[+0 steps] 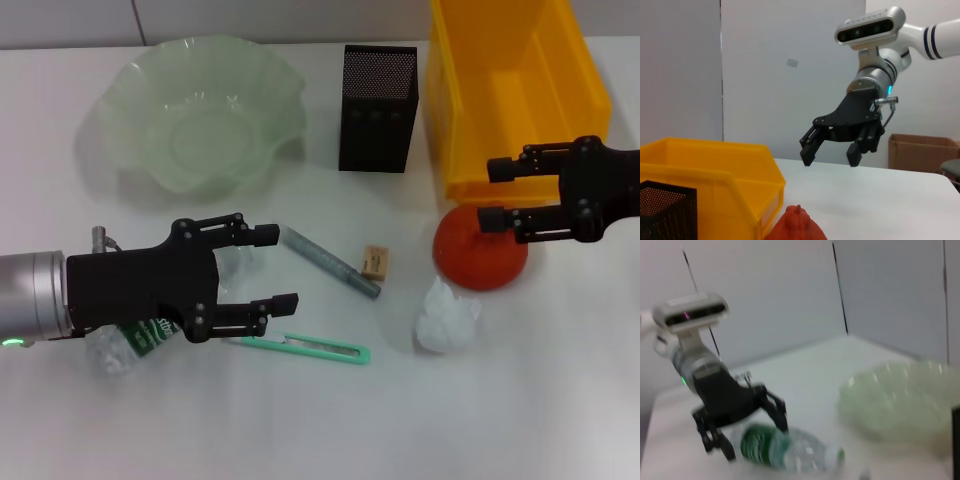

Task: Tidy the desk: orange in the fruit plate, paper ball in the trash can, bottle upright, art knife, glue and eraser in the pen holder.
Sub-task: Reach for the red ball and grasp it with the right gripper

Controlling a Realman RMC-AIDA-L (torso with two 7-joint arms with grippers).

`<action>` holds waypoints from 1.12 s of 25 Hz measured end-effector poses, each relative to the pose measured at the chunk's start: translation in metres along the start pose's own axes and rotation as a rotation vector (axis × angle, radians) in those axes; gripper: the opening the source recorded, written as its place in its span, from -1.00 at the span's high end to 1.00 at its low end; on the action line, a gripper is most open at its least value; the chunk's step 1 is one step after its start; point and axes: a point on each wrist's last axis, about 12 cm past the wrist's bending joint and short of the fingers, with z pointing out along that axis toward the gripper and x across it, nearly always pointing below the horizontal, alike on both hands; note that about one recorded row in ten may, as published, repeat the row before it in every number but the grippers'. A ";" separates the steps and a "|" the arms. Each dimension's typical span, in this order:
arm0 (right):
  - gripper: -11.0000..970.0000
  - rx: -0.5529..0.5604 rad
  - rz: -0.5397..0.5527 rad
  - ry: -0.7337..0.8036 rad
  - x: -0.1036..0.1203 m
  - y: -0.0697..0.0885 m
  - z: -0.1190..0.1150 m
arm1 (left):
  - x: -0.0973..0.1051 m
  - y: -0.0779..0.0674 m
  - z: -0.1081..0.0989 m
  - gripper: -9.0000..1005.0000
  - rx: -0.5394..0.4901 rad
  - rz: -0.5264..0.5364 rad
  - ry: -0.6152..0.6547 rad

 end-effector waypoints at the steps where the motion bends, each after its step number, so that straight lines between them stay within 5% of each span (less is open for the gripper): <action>1: -0.47 0.003 0.001 0.032 -0.004 -0.002 -0.001 | 0.000 0.000 0.000 -0.47 0.000 -0.001 -0.001; 14: -0.47 0.053 -0.022 0.358 -0.033 -0.019 0.003 | 0.000 -0.002 0.004 -0.44 -0.003 -0.009 -0.017; 28: -0.47 0.124 -0.110 0.471 -0.024 -0.023 0.035 | 0.001 -0.003 0.006 -0.41 -0.006 -0.014 -0.022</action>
